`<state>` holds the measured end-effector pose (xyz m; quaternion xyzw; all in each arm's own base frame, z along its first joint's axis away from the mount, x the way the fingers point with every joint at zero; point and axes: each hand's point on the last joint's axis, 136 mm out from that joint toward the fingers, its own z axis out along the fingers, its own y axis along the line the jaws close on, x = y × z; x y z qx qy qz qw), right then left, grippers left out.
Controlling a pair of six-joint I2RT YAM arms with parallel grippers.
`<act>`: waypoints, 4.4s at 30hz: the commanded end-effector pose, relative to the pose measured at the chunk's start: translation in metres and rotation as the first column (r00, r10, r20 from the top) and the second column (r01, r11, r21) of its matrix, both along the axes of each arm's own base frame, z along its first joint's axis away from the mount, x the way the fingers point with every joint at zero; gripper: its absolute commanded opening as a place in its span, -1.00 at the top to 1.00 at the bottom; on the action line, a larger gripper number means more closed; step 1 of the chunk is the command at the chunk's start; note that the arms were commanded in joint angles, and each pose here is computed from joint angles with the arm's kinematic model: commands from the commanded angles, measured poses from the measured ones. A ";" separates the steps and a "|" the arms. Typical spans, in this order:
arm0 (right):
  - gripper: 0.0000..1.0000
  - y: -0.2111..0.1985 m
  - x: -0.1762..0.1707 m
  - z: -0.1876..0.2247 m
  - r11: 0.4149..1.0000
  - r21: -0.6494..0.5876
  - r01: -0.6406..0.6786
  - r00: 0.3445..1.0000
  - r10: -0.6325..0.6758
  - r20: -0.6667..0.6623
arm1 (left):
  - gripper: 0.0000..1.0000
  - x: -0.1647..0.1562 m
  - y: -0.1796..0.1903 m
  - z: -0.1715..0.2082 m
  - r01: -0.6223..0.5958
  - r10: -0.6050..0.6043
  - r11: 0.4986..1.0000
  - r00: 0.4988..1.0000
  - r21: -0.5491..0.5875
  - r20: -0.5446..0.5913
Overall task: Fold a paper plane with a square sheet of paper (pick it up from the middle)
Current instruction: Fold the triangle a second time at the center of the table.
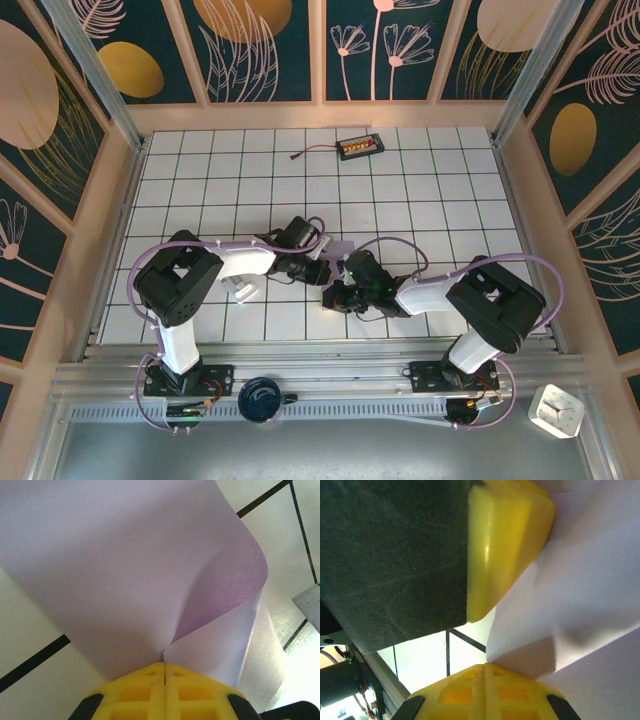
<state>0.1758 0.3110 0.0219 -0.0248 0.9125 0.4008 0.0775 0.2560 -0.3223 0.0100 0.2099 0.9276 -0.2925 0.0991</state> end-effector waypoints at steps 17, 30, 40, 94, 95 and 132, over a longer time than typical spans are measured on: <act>1.00 -0.017 -0.021 -0.029 0.993 -0.119 0.006 0.997 -0.015 -0.075 | 1.00 -0.023 0.059 -0.060 -0.025 0.052 0.955 0.995 0.294 -0.084; 1.00 -0.024 -0.051 -0.038 0.986 -0.165 -0.027 0.993 0.008 -0.118 | 1.00 -0.024 0.062 -0.064 -0.025 0.054 0.950 0.995 0.310 -0.086; 1.00 -0.004 -0.046 -0.010 0.998 -0.034 -0.048 0.997 0.046 -0.067 | 1.00 -0.025 0.061 -0.064 -0.022 0.052 0.951 0.995 0.309 -0.089; 1.00 -0.018 -0.034 -0.026 0.993 -0.117 0.009 0.996 -0.020 -0.089 | 1.00 -0.024 0.061 -0.064 -0.015 0.044 0.952 0.995 0.307 -0.089; 1.00 -0.017 -0.035 -0.026 0.993 -0.116 0.007 0.996 -0.018 -0.089 | 1.00 -0.025 0.061 -0.064 -0.014 0.044 0.952 0.995 0.307 -0.091; 1.00 -0.079 -0.010 -0.034 0.978 -0.149 0.149 0.986 -0.158 -0.057 | 0.88 -0.001 0.022 -0.016 -0.045 0.053 0.988 0.997 0.147 -0.048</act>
